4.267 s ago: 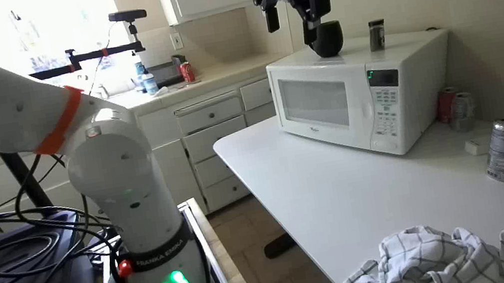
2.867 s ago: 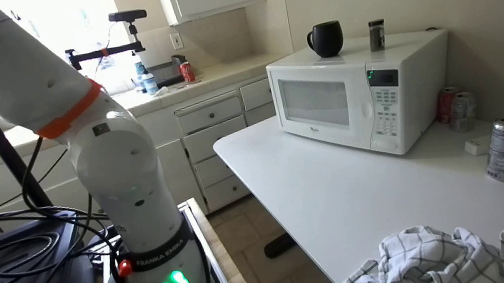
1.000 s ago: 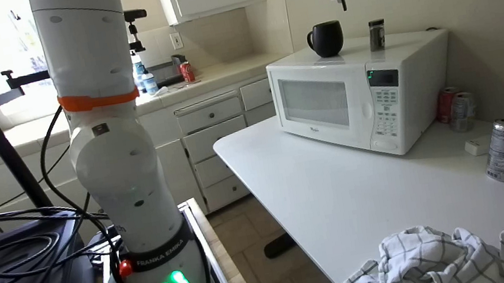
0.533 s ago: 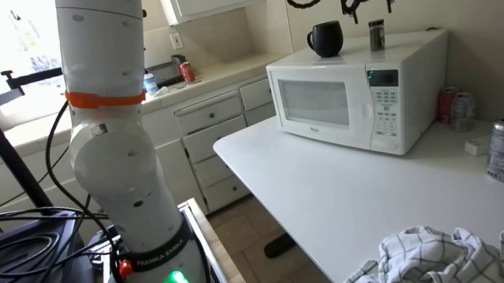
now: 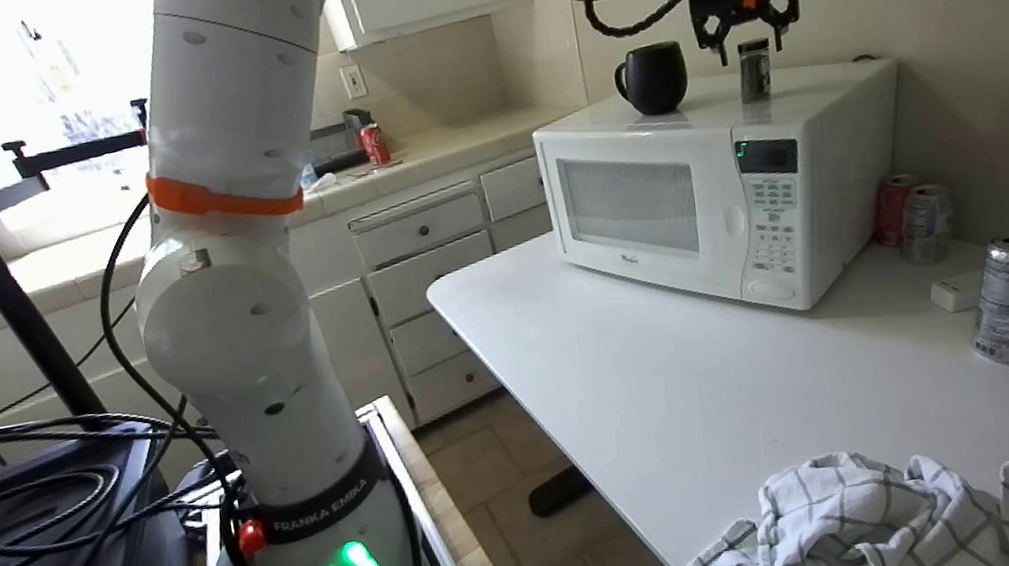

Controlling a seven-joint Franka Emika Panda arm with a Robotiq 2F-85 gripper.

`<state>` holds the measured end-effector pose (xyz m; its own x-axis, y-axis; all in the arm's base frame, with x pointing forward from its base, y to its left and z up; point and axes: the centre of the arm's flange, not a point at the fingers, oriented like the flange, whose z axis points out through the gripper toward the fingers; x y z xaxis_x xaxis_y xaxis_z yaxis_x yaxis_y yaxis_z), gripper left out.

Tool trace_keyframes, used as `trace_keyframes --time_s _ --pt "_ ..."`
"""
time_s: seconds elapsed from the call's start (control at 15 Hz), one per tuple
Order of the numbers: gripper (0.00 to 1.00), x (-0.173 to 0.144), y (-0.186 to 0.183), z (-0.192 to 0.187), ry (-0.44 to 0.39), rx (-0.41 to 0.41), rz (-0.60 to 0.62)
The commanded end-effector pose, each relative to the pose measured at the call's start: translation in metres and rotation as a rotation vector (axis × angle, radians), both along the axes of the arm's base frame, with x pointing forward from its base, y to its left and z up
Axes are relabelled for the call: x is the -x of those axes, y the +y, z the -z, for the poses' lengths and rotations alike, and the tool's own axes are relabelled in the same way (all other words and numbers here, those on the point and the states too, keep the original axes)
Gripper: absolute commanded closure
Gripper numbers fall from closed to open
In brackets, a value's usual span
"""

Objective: Remove the container from on top of the microwave and put it on the table

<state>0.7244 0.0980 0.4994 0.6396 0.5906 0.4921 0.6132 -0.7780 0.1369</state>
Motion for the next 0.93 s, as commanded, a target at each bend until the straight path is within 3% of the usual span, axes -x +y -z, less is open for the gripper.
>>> trace_keyframes --time_s 0.0,0.2,0.27,0.47,0.73,0.87 --pt "0.51 -0.013 -0.002 0.007 0.011 -0.032 -0.002" --pt "0.73 -0.015 -0.003 0.008 0.014 -0.036 0.000" --pt "0.76 -0.014 -0.003 0.004 0.019 -0.036 0.007" --pt "0.76 0.008 -0.009 -0.019 0.086 -0.050 0.053" --pt "0.76 0.072 -0.040 -0.054 0.162 -0.087 0.170" --pt "0.76 0.103 -0.060 -0.066 0.159 -0.095 0.263"
